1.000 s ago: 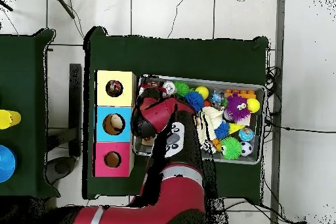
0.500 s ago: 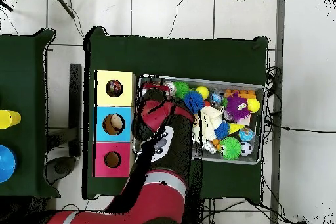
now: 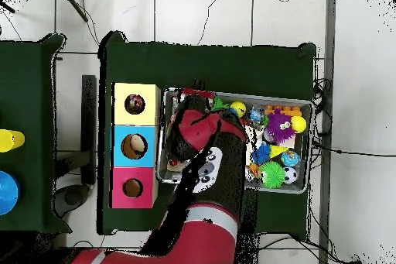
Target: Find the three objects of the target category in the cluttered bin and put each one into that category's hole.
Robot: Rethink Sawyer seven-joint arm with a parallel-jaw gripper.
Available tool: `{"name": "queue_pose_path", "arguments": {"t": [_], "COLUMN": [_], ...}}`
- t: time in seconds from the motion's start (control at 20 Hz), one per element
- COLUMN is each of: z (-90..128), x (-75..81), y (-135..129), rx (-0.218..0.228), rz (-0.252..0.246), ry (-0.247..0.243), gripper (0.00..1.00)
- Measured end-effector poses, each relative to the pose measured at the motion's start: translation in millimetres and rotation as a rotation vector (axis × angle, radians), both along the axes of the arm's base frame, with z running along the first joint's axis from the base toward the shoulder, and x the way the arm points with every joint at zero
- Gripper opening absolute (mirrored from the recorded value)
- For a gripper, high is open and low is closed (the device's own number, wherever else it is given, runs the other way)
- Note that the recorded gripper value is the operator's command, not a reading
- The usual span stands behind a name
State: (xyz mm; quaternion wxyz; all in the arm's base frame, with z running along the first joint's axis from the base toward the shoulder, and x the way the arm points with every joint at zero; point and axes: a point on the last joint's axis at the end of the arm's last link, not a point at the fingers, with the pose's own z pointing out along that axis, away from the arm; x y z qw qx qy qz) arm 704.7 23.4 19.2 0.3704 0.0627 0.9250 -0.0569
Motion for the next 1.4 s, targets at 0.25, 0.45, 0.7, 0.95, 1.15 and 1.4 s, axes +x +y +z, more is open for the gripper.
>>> {"name": "queue_pose_path", "arguments": {"t": [0.25, 0.45, 0.7, 0.95, 1.15, 1.4], "z": [11.8, 18.3, 24.4, 25.5, 25.7, 20.6], "x": [13.5, 19.1, 25.1, 29.2, 31.0, 30.9], "y": [-19.3, -31.4, -24.0, -11.2, -4.0, 10.0], "rx": [0.047, 0.064, 0.091, 0.139, 0.164, 0.206], "rz": [-0.044, -0.069, -0.085, -0.107, -0.120, -0.130], "ry": [-0.032, -0.043, -0.036, -0.009, 0.013, 0.046], "gripper": [1.00, 1.00, 1.00, 1.00, 1.00, 1.00]}}
